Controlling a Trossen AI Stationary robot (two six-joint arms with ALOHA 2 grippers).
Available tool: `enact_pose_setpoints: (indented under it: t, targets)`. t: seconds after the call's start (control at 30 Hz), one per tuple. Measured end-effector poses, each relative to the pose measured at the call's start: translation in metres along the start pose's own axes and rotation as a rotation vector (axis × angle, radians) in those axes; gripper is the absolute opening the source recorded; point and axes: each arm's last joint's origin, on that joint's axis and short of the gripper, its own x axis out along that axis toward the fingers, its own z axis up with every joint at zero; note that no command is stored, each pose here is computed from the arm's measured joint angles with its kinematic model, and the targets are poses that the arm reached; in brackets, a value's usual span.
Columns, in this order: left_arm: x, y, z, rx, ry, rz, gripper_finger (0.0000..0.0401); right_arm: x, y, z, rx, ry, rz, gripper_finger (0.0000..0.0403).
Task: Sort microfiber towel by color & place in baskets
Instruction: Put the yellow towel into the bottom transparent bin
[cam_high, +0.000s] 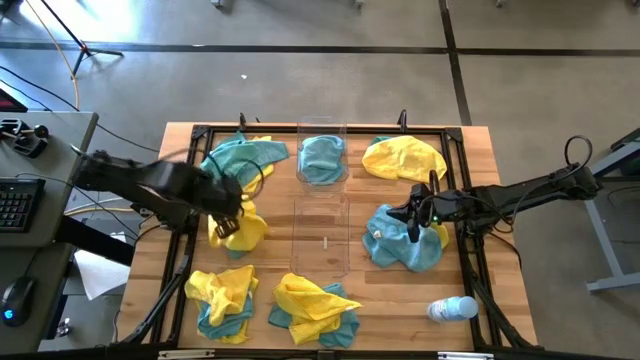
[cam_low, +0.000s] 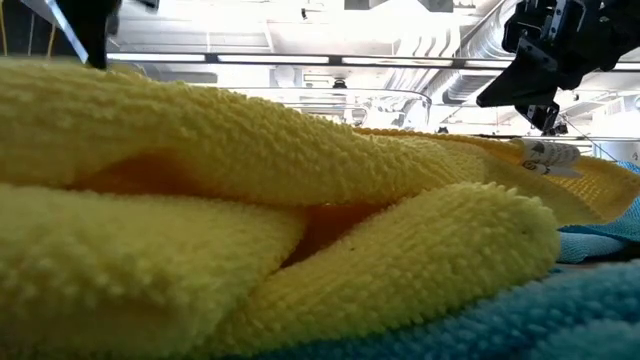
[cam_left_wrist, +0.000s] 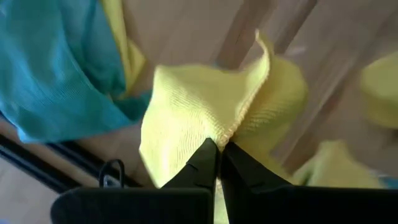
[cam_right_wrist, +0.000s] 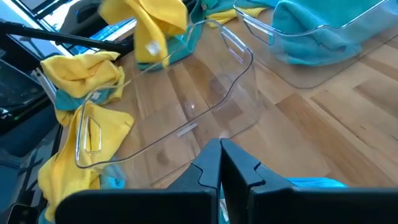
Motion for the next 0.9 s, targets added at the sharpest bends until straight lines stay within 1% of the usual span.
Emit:
enact_pose_setpoints:
  t: [0.2, 0.27, 0.37, 0.57, 0.67, 0.8, 0.9]
  targets:
    - [-0.059, 0.005, 0.022, -0.021, -0.217, -0.051, 0.0001, 0.000, 0.000, 0.000, -0.007, -0.001, -0.002, 0.0000]
    - [-0.074, 0.002, 0.032, -0.017, -0.278, -0.051, 0.0000, 0.000, 0.000, 0.000, -0.008, -0.001, -0.002, 0.0000]
    - [-0.088, -0.010, 0.052, 0.005, -0.333, -0.050, 0.0000, 0.000, 0.000, 0.000, -0.008, 0.001, -0.001, 0.0000]
    - [-0.095, -0.049, 0.099, 0.099, -0.370, -0.049, 0.0000, 0.000, -0.001, -0.002, -0.014, 0.025, -0.004, 0.0000]
    - [-0.096, -0.068, 0.119, 0.123, -0.391, -0.058, 0.0000, 0.000, -0.002, -0.005, -0.022, 0.060, -0.002, 0.0000]
    - [-0.094, -0.088, 0.139, 0.131, -0.415, -0.078, 0.0000, -0.001, -0.005, -0.009, -0.038, 0.117, -0.011, 0.0000]
    - [-0.089, -0.102, 0.148, 0.132, -0.431, -0.094, 0.0000, -0.001, -0.006, -0.011, -0.047, 0.144, -0.019, 0.0000]
